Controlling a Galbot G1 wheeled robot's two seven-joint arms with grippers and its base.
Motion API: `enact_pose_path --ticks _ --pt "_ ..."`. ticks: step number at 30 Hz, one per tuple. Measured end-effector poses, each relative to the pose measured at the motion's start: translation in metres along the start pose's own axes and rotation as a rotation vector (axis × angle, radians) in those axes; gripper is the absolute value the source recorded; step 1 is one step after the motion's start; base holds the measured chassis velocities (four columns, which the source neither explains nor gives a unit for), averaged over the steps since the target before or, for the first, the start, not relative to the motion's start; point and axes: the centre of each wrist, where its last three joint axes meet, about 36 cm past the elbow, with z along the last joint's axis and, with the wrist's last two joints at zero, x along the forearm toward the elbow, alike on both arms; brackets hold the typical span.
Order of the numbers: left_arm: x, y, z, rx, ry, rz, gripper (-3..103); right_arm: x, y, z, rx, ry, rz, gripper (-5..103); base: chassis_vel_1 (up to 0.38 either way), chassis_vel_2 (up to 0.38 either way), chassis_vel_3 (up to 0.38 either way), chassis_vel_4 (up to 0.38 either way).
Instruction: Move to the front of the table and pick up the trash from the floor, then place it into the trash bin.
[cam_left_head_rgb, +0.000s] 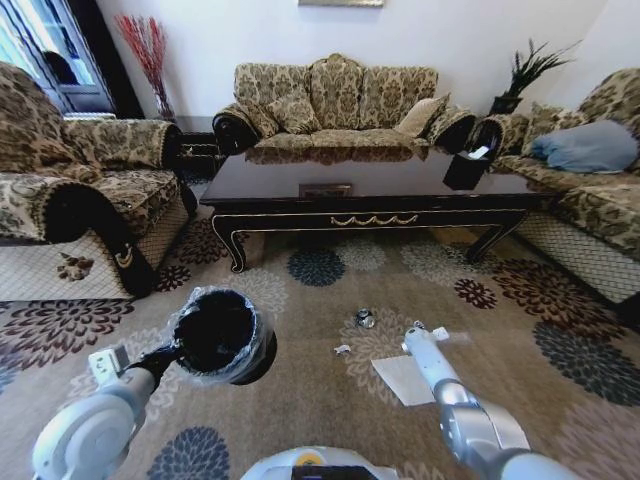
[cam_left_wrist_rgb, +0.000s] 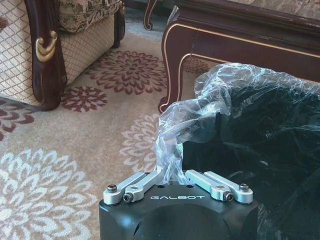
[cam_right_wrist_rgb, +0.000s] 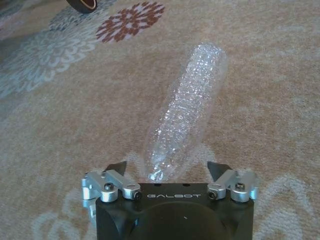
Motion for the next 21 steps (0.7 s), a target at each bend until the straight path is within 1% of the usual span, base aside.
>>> enact_pose_path --ticks 1,2,5,7,8,9,12,13,16,18,19,21 --pt "0.001 0.0 -0.001 0.0 -0.002 0.003 2 -0.002 -0.003 -0.001 0.003 0.002 -0.002 85 0.0 0.0 0.0 0.0" --pt "0.001 0.0 -0.001 0.0 -0.002 0.003 2 -0.002 -0.003 -0.001 0.003 0.002 -0.002 85 0.0 0.0 0.0 0.0" --pt "0.002 0.0 -0.003 0.0 -0.004 0.008 2 -0.004 -0.008 -0.003 0.003 0.006 -0.005 69 0.0 0.0 0.0 0.0" --pt "0.002 0.0 -0.003 0.001 -0.004 0.009 2 -0.005 -0.009 -0.004 0.001 0.007 -0.005 69 0.0 0.0 0.0 0.0" --pt "0.002 0.0 -0.003 0.001 -0.004 0.01 2 -0.005 -0.01 -0.005 -0.001 0.007 -0.003 63 0.0 0.0 0.0 0.0" --pt "0.002 0.0 -0.003 0.001 -0.004 0.01 2 -0.005 -0.01 -0.005 -0.001 0.007 -0.003 63 0.0 0.0 0.0 0.0" --pt "0.002 -0.001 -0.002 0.003 -0.001 0.013 2 -0.007 -0.015 -0.006 0.003 0.007 0.0 47 0.0 0.0 0.0 0.0" --pt "0.002 -0.001 -0.002 0.003 -0.001 0.013 2 -0.007 -0.015 -0.006 0.003 0.007 0.0 47 0.0 0.0 0.0 0.0" --pt "0.002 -0.003 -0.001 0.004 -0.001 0.015 2 -0.007 -0.02 -0.005 0.011 0.005 0.001 31 0.0 0.0 0.0 0.0" --pt "0.002 -0.003 -0.001 0.004 -0.001 0.015 2 -0.007 -0.02 -0.004 0.012 0.004 0.0 31 0.0 0.0 0.0 0.0" --pt "0.003 -0.003 -0.001 0.005 -0.001 0.015 2 -0.006 -0.022 -0.004 0.021 -0.001 -0.006 29 0.0 0.0 0.0 0.0" --pt "0.004 -0.003 -0.001 0.006 -0.002 0.014 2 -0.002 -0.024 -0.003 0.053 -0.02 -0.038 29 0.0 0.0 0.0 0.0"
